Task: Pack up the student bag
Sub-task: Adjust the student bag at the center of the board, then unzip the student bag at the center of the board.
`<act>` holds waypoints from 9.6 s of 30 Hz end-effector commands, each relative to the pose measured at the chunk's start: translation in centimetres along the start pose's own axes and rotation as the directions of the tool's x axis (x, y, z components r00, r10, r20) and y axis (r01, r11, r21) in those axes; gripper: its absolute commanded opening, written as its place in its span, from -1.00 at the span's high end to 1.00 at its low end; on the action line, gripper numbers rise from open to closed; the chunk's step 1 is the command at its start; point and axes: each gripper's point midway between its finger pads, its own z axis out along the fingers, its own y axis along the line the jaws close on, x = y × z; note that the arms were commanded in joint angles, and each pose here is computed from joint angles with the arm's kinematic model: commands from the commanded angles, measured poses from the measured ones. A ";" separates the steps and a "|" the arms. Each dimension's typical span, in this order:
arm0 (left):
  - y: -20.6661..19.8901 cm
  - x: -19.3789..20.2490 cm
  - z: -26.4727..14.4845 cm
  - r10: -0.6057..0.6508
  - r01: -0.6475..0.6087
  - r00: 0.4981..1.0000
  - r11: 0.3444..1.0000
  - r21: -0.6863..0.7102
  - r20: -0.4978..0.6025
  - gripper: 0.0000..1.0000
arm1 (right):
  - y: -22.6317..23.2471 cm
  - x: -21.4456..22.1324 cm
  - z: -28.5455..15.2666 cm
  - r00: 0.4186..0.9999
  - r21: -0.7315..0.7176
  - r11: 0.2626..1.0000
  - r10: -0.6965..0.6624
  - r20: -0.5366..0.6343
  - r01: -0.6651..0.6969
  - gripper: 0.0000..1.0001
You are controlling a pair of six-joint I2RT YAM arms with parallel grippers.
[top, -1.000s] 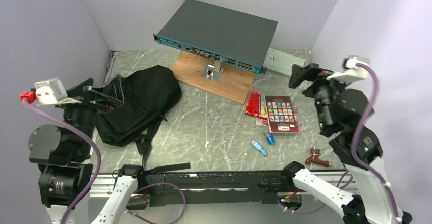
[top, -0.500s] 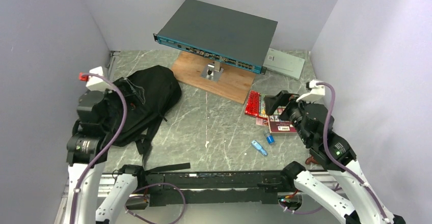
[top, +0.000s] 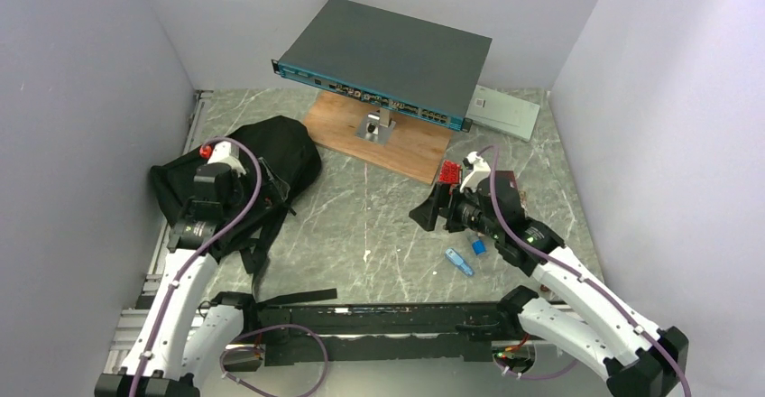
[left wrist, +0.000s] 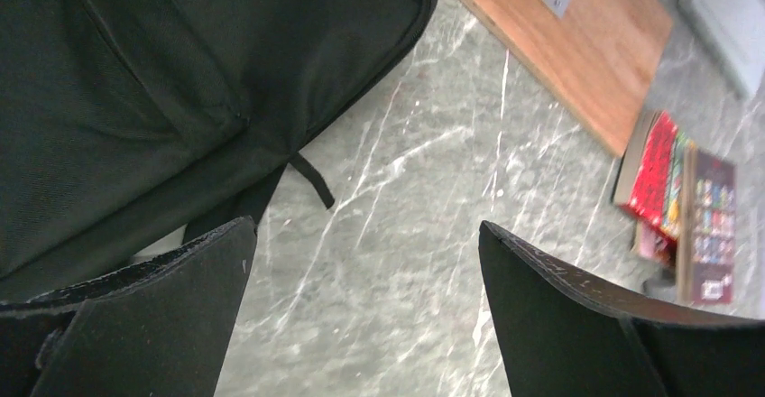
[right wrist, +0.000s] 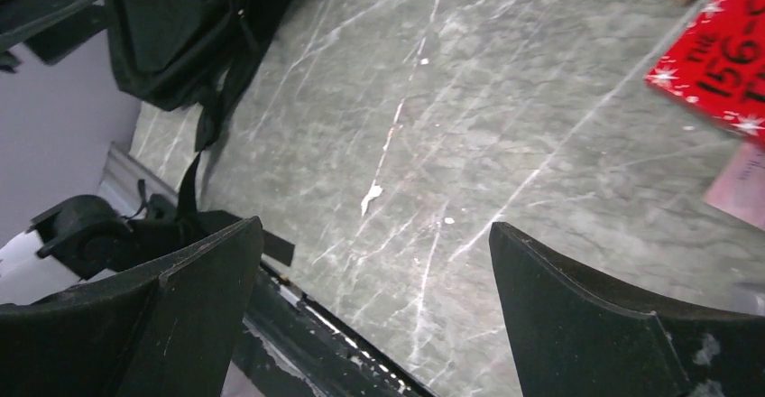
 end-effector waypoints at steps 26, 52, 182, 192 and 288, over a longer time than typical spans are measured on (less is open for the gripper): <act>-2.7 1.3 18.5 0.257 -0.280 0.935 0.958 -0.066 -0.243 0.03 | 1.3 0.8 1.4 1.000 -0.124 0.992 0.014 0.005 -0.013 -0.99; -18.5 19.3 2.2 0.444 -0.199 0.834 0.794 0.574 -0.326 1.00 | -0.4 4.5 4.5 0.990 -0.089 0.991 0.085 -0.110 -0.095 -0.98; 1.8 19.4 3.7 -0.109 0.074 0.957 0.988 -0.138 -0.270 -0.99 | 4.7 11.9 5.1 0.575 0.551 0.401 -0.797 -0.184 0.732 1.00; 2.8 19.4 3.4 -0.102 0.058 0.959 0.984 -0.171 -0.266 -0.99 | 8.2 11.6 3.2 0.800 -0.226 0.791 -0.595 -0.072 0.568 1.00; -21.5 23.5 -1.9 0.612 -0.465 0.788 0.521 0.716 0.067 -0.17 | 0.0 7.9 2.6 0.865 0.022 0.909 -0.387 -0.320 0.415 0.89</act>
